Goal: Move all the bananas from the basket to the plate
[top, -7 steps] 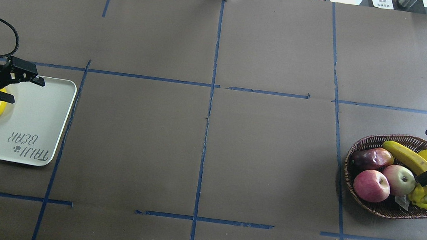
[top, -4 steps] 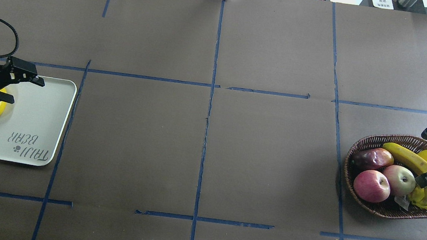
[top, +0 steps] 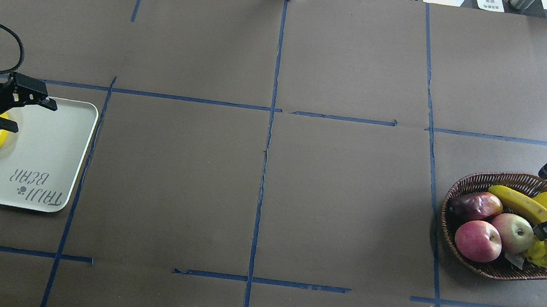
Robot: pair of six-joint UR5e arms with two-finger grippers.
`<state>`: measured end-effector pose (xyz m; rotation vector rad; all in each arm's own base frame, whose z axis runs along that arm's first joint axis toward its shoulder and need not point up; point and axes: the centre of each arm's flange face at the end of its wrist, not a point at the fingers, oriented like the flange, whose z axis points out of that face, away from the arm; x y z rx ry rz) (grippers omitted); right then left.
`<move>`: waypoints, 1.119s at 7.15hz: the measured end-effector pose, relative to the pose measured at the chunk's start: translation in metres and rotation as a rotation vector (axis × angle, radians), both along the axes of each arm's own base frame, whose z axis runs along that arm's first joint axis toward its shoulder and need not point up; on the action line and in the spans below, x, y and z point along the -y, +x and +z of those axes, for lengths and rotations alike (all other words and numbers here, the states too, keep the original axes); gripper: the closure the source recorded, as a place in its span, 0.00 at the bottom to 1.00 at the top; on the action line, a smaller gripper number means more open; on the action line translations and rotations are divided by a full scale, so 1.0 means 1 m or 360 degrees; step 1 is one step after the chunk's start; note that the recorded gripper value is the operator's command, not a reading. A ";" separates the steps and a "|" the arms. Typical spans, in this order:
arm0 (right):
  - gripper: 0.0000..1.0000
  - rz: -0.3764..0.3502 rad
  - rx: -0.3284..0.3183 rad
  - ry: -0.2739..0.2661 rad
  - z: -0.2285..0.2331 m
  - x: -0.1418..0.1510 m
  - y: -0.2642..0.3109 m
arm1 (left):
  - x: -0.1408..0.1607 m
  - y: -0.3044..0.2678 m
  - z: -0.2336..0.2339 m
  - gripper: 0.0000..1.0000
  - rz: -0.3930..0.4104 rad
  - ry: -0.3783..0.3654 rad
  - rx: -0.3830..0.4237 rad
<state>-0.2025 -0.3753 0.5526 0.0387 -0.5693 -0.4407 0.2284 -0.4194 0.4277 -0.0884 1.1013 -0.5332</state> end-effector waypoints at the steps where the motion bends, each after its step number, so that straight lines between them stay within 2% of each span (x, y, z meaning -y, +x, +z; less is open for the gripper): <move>1: 0.90 0.0000 0.0000 0.0000 0.000 0.000 0.000 | 0.000 0.000 -0.001 0.00 -0.0001 0.0002 -0.0003; 2: 0.97 0.0002 0.0000 0.0003 0.000 0.000 0.001 | -0.001 -0.001 -0.003 0.00 -0.0002 0.0004 -0.0007; 3: 1.00 0.0005 0.0001 0.0009 -0.002 0.000 0.002 | -0.001 -0.001 -0.004 0.00 -0.0003 0.0005 -0.0009; 4: 1.00 0.0029 0.0008 0.0020 -0.007 0.001 0.009 | -0.001 -0.001 -0.005 0.00 -0.0003 0.0006 -0.0010; 6: 1.00 0.0152 0.0032 0.0043 -0.019 0.014 0.040 | -0.002 -0.001 -0.005 0.00 -0.0003 0.0007 -0.0011; 8: 1.00 0.0182 0.0125 0.0079 -0.049 0.018 0.048 | -0.002 0.000 -0.007 0.00 0.0001 0.0012 -0.0017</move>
